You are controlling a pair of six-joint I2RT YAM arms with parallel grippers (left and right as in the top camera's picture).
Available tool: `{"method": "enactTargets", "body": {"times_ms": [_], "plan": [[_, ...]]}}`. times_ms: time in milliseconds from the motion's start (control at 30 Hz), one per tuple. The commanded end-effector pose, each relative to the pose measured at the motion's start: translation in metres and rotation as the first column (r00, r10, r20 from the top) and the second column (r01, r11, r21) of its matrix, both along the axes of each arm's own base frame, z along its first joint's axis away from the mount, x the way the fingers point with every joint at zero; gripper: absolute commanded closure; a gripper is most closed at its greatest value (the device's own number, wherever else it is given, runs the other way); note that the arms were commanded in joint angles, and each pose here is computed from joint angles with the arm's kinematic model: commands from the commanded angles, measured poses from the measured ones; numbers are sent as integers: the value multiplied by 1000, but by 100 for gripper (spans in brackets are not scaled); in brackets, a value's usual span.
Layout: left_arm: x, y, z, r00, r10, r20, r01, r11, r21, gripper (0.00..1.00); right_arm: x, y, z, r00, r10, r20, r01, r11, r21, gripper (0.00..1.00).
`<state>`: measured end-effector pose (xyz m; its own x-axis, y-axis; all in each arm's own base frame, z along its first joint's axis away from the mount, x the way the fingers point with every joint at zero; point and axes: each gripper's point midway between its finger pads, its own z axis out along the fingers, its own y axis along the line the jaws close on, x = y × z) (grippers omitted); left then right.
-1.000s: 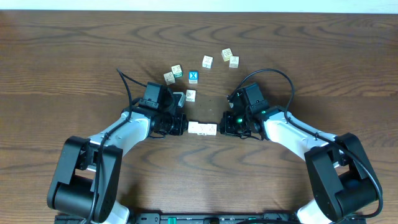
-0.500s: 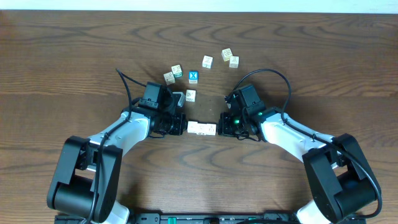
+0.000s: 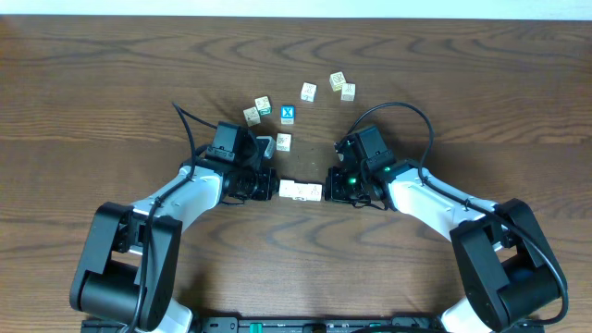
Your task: Lift 3 blocks
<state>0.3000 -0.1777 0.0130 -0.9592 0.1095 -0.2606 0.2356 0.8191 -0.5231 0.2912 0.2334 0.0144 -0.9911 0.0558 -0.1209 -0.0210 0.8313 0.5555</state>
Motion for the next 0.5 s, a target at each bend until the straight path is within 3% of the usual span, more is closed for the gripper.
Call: {"method": "enactTargets", "body": {"times_ms": [0,467], "plan": [[-7,-11,3,999,-35,-21,33,997,-65,93,-4,5,5,1000,12,5,-12,1000,17,99],[-9,-14,4,999,-42,-26,40,996,-82,93,-2,20,14,998,46,40,-49,996,75,99]]}}
